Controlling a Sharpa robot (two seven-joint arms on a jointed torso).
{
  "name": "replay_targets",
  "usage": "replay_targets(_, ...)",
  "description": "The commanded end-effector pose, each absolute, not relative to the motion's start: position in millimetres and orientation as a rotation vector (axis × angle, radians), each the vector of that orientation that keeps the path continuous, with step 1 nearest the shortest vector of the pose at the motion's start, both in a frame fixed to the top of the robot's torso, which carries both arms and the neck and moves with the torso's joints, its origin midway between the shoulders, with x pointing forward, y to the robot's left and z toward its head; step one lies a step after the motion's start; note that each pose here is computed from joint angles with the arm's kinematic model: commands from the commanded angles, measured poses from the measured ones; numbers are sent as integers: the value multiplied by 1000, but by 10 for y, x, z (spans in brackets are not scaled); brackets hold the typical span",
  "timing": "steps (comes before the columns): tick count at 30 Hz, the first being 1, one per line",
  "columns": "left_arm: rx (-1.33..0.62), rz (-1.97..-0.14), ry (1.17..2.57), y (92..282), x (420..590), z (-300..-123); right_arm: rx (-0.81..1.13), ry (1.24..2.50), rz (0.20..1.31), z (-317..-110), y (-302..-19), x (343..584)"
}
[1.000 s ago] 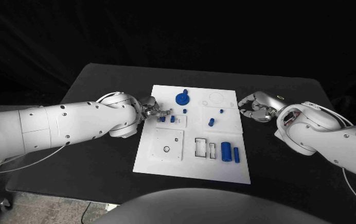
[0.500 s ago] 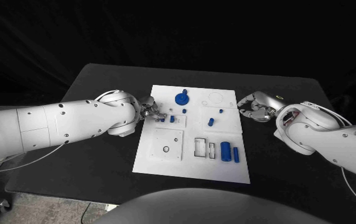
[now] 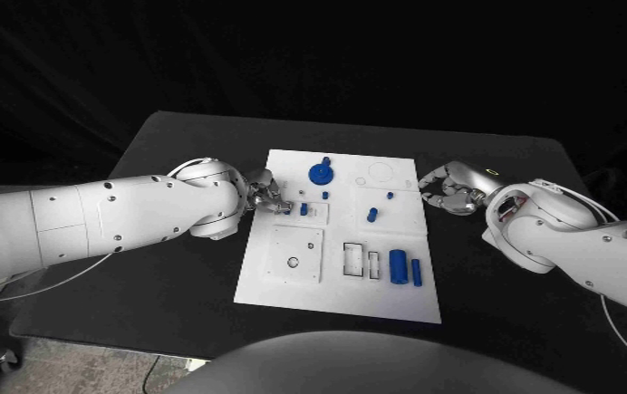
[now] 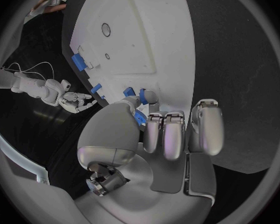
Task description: Assemble the parts on the task board
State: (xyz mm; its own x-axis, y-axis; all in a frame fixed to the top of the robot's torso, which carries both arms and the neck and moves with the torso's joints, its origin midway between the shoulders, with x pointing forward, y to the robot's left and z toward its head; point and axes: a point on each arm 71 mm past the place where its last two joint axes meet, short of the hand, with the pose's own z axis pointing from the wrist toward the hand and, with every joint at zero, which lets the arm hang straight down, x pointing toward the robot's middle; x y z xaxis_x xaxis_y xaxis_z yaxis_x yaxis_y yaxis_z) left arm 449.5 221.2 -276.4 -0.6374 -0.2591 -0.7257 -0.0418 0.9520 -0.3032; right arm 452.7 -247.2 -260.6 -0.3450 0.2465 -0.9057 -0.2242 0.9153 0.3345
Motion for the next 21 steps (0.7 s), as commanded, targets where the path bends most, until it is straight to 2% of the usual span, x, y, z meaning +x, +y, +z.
replay_targets(1, -189, -328, 2256, 2210, 4481, -2791, 8, 1872, 481, -2622, -2468, 4523)
replay_targets(21, -165, -333, 2231, 2179, 4480, -2775, 10, 1874, 479, -2642, -2476, 4521)
